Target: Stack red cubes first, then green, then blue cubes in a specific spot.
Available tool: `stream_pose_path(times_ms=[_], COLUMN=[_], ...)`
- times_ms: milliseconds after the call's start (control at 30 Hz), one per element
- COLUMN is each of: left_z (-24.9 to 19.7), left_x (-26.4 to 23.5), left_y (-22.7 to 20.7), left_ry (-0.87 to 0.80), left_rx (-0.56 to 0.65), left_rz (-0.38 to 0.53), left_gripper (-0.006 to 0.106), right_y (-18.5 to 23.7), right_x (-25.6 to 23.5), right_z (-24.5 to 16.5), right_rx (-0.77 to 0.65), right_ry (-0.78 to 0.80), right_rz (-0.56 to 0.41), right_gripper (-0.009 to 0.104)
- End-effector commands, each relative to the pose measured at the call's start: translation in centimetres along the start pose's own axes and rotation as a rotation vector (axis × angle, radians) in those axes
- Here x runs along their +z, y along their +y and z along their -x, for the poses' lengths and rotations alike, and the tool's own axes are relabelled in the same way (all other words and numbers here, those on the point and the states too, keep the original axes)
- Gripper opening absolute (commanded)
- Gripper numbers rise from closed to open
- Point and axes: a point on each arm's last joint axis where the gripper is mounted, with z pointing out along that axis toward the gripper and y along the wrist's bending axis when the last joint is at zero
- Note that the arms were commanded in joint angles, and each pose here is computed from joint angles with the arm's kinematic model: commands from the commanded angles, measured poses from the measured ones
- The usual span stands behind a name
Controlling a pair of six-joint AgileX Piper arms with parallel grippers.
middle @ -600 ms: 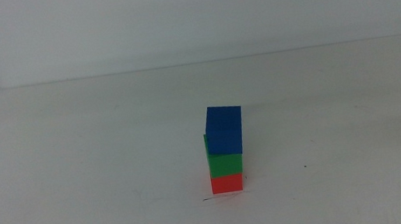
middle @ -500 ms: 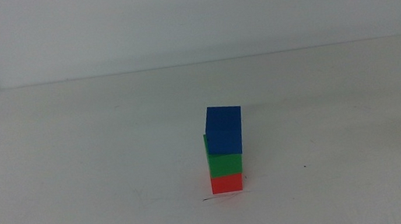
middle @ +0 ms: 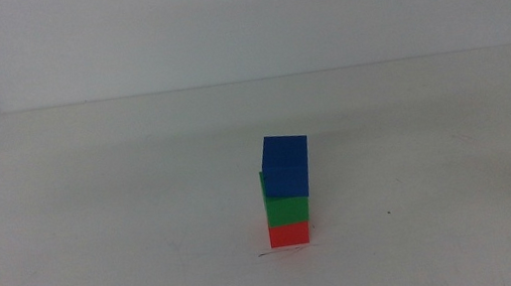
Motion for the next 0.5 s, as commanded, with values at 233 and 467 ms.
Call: stream_pose_path(times_ms=[233, 467], left_z=[-5.8, -8.4], left_x=[-0.7, -1.4], left_y=[0.6, 0.9], left_ry=[-0.011, -0.017], left_rx=[-0.006, -0.006], left_rz=[-0.006, -0.006], left_gripper=[0.071, 0.071], right_y=[-2.3, -0.6], right_x=[1.3, -0.5], right_z=[-3.8, -8.6], right_rx=[0.322, 0.241], right_ry=[-0.104, -0.112], right_rz=[-0.288, -0.370], right_gripper=[0.094, 0.094])
